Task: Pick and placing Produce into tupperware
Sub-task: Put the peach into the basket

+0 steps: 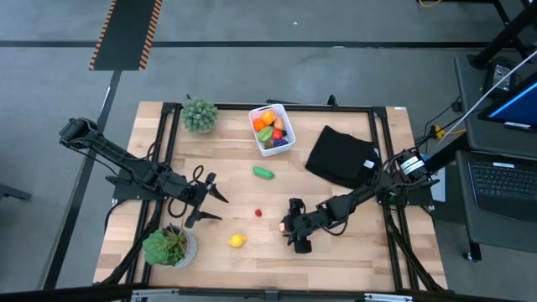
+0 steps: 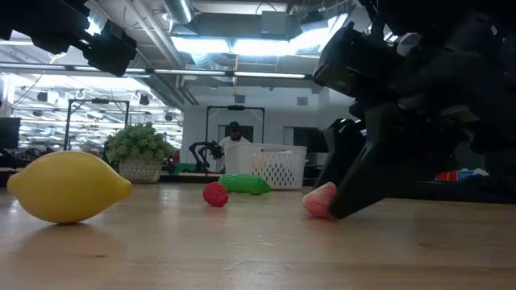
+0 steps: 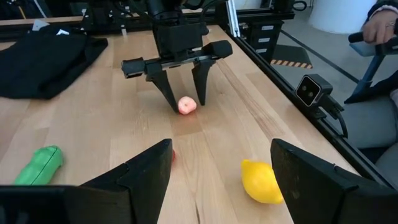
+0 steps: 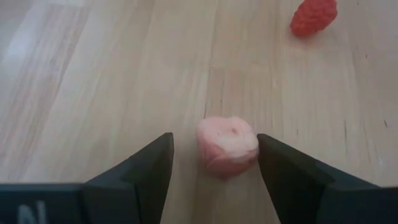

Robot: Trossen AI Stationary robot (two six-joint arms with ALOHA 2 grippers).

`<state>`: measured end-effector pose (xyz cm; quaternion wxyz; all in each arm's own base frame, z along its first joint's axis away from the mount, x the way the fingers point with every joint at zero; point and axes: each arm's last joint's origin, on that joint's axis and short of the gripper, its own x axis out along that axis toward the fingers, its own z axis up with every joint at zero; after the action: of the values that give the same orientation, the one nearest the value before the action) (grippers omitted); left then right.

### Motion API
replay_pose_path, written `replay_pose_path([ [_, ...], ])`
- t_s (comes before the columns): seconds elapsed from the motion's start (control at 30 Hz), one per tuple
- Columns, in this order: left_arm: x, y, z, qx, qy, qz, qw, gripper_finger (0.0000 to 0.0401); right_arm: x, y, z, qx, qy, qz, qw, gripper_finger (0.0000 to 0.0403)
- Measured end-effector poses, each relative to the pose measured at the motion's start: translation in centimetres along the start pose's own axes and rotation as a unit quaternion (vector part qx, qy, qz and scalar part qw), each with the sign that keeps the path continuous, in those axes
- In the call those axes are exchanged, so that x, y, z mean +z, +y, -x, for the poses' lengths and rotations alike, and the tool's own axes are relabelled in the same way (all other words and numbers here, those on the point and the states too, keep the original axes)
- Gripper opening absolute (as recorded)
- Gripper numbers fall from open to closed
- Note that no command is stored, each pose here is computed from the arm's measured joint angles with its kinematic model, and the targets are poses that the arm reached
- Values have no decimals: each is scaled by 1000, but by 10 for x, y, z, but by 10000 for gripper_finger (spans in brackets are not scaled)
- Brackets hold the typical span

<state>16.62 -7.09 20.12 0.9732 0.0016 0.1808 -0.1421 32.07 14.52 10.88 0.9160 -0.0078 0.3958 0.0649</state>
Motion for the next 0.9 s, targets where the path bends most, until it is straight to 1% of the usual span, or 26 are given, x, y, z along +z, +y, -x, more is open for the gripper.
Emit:
replay_pose_path([
  [0.3, 0, 0, 0, 0, 0, 0, 1000, 263, -3, 0, -5, -5, 2, -14, 1000, 173],
  [0.53, 0, 0, 0, 0, 1, 0, 1000, 263, -4, 0, -9, -8, -3, -11, 1000, 141],
  [0.7, 0, 0, 0, 0, 1, 0, 1000, 263, -3, 1, -9, -2, -9, -12, 1000, 124],
  [0.9, 0, 0, 0, 0, 1, 0, 1000, 263, 0, -4, -11, 2, -21, -23, 999, 122],
])
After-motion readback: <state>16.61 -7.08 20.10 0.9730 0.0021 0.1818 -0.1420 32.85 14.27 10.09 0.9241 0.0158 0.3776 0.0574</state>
